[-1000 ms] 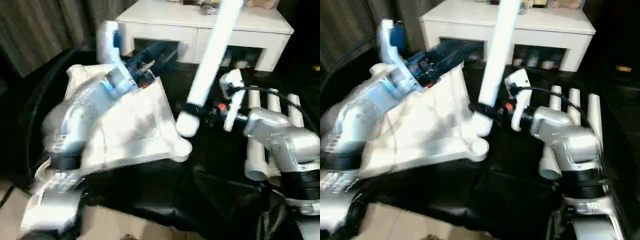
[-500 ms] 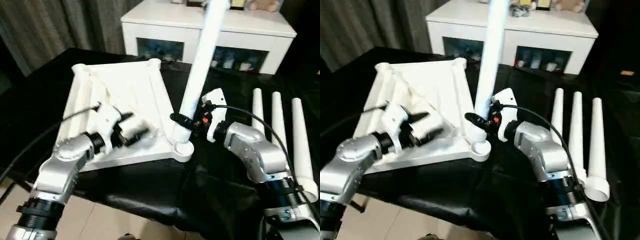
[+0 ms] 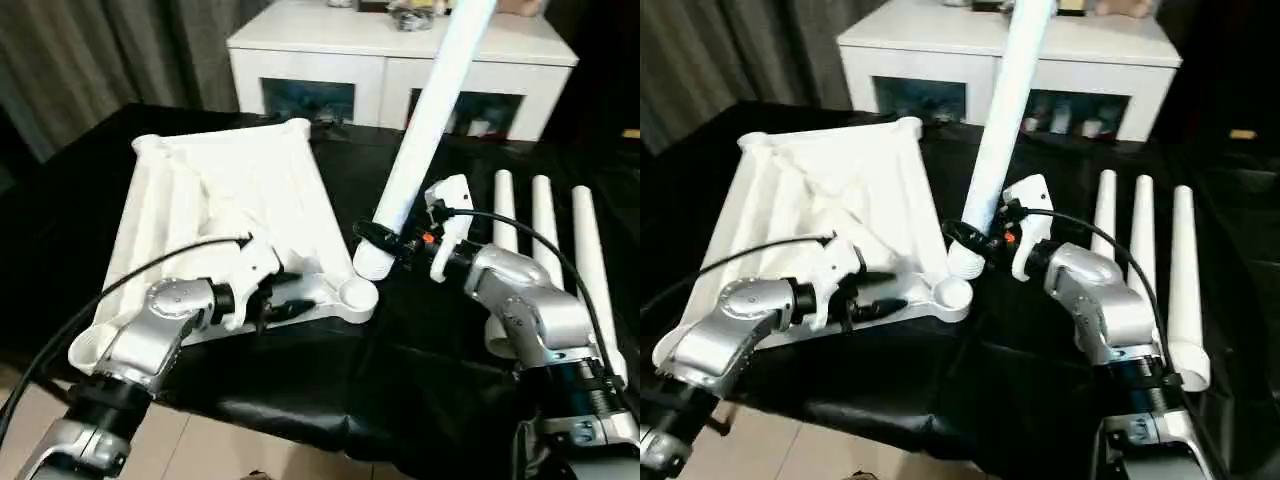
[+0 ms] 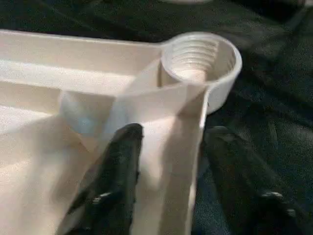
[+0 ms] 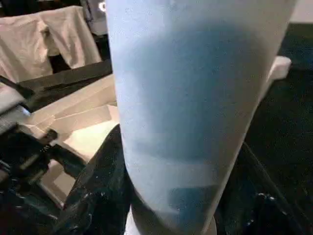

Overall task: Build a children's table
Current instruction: Insert table leg to table base

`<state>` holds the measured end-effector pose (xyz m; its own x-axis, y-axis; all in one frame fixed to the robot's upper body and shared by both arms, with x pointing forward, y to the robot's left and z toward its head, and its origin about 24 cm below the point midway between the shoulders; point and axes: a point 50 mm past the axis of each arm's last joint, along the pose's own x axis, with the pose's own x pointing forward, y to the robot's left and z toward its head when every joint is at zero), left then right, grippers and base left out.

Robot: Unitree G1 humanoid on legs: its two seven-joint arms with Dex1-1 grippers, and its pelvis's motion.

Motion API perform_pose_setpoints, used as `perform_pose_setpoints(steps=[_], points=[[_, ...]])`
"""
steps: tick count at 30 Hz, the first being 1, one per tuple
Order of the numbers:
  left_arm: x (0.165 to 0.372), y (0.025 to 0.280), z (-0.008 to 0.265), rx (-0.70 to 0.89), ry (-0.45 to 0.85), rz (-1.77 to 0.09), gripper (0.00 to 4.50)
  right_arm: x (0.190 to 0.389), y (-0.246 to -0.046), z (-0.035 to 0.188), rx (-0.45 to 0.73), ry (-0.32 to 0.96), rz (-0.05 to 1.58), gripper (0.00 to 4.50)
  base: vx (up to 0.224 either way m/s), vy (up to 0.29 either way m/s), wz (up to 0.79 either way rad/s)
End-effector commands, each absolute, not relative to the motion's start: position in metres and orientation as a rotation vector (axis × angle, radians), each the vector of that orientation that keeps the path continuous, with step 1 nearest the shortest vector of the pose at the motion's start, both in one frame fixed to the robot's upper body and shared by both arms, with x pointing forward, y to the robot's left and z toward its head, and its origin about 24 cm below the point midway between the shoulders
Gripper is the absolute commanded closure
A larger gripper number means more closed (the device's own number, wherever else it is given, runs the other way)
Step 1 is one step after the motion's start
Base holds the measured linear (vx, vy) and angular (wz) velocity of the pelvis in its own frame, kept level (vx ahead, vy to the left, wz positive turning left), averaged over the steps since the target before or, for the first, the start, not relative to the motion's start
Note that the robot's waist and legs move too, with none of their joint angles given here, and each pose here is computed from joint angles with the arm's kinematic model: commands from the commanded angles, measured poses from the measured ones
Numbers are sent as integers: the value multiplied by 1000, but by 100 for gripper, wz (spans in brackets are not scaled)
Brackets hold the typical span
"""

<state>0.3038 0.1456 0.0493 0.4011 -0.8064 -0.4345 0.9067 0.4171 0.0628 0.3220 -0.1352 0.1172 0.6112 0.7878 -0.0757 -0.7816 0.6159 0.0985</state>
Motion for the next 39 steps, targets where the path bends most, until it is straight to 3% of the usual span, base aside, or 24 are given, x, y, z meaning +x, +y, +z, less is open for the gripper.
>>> perform_pose_setpoints(steps=[1,6,8,16,17,21,24,32,39], points=[[305,147,47,324,389,-1136,254,319,-131,124,47,102,972,264,0,0,0],[305,149,40,384,421,-1143,275,318,-129,125,21,112,1006,264,0,0,0],[306,151,38,414,439,-1138,308,318,-128,126,20,113,1018,264,0,0,0],[308,155,36,458,469,-1149,371,317,-126,124,15,135,1058,264,0,0,0],[307,156,34,472,483,-1161,397,318,-125,123,14,137,1057,264,0,0,0],[305,160,28,525,532,-1181,400,319,-124,123,14,141,1058,264,0,0,0],[303,161,25,540,550,-1187,438,319,-124,123,15,141,1058,264,0,0,0],[302,159,28,533,556,-1218,450,320,-124,124,20,152,1069,264,0,0,0],[287,137,34,482,465,-1337,450,313,-122,112,8,240,1117,264,0,0,0]])
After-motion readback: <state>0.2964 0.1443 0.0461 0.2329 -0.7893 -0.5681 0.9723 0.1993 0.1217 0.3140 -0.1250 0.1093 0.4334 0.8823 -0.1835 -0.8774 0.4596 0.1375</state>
